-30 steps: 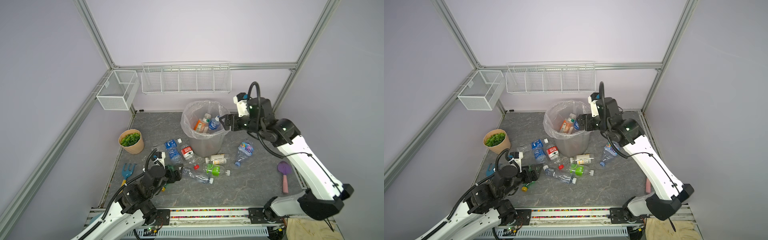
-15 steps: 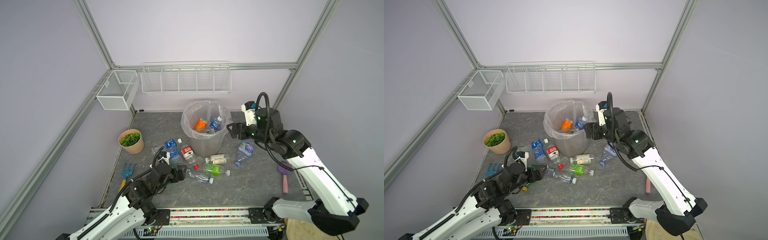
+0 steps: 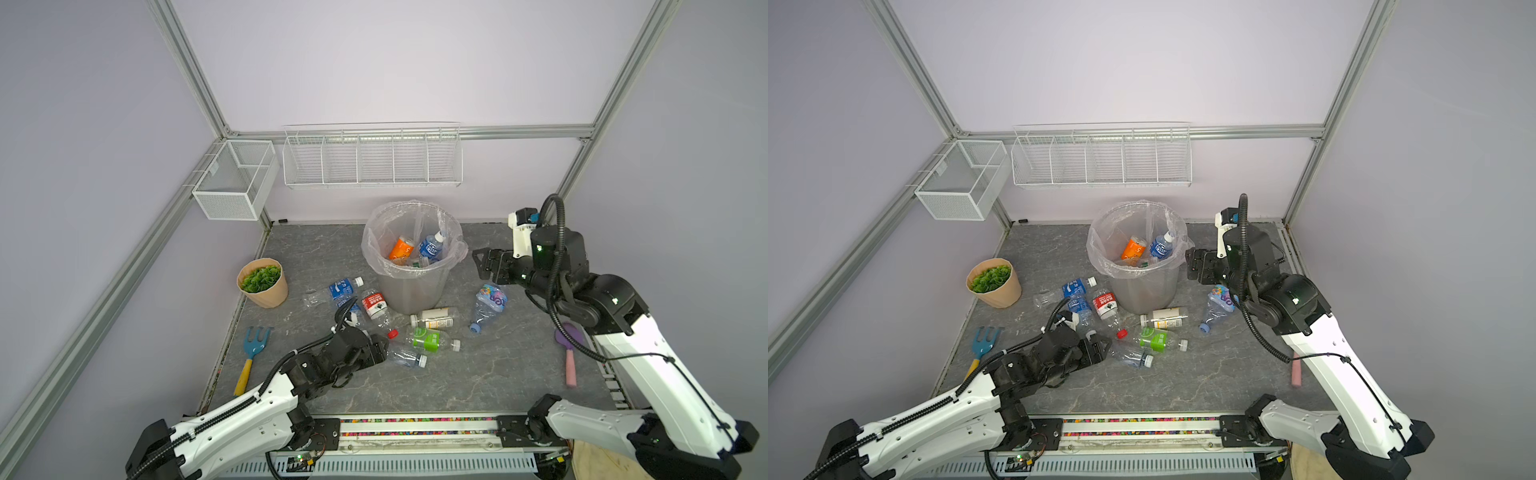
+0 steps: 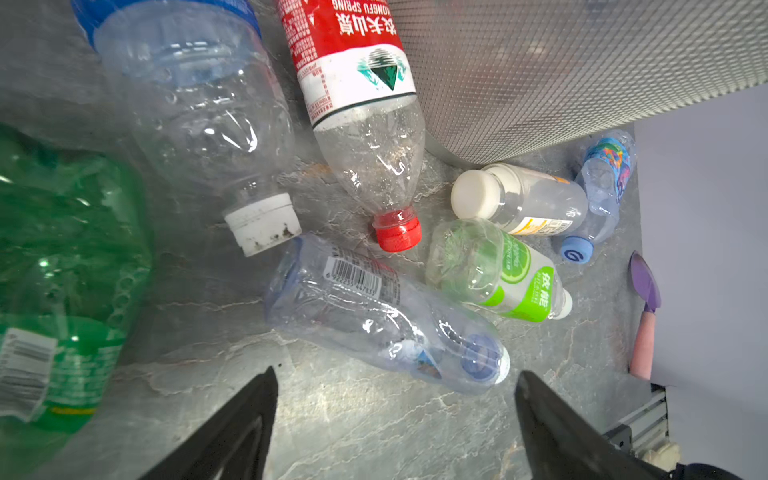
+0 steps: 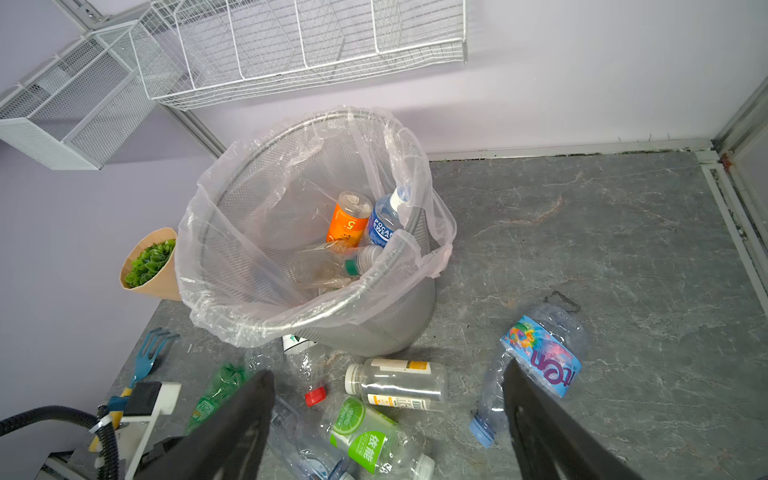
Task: Throw the plastic bottles in the bin
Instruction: 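Withdraw the right gripper while the left gripper reaches toward the clear blue-cap bottle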
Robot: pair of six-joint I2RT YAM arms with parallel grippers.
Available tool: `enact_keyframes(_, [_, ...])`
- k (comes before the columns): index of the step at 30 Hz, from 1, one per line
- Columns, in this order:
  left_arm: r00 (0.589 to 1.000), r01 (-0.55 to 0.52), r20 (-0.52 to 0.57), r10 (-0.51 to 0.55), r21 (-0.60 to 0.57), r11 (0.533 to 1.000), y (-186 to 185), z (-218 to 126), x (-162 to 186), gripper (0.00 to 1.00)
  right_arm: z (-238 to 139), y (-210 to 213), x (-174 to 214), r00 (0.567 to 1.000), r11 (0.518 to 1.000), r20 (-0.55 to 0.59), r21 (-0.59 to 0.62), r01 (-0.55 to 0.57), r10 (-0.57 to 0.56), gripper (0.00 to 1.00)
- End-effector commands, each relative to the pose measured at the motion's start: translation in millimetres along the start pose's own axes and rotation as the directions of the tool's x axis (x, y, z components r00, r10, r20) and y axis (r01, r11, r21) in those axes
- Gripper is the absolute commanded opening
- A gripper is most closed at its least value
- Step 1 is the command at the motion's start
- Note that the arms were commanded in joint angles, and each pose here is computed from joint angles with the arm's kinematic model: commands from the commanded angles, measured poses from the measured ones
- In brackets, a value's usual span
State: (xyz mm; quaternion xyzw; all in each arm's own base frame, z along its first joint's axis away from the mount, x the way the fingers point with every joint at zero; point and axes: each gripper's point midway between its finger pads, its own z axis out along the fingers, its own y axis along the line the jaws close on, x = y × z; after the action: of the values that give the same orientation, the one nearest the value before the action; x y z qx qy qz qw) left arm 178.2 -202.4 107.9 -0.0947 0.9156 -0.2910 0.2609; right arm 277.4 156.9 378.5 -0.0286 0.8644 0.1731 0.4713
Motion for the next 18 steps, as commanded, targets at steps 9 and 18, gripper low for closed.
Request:
enact_keyframes(9, [0.981,0.186,-0.037,-0.191,-0.111,0.976,-4,22,3,0.96,-9,-27,5,0.998,0.995,0.032,0.078,-0.059,0.057,0.88])
enact_keyframes(18, [0.979,0.192,-0.039,-0.200,-0.159,0.968,-17,38,-2,0.99,-15,-40,10,0.996,0.991,0.038,0.104,-0.080,0.076,0.88])
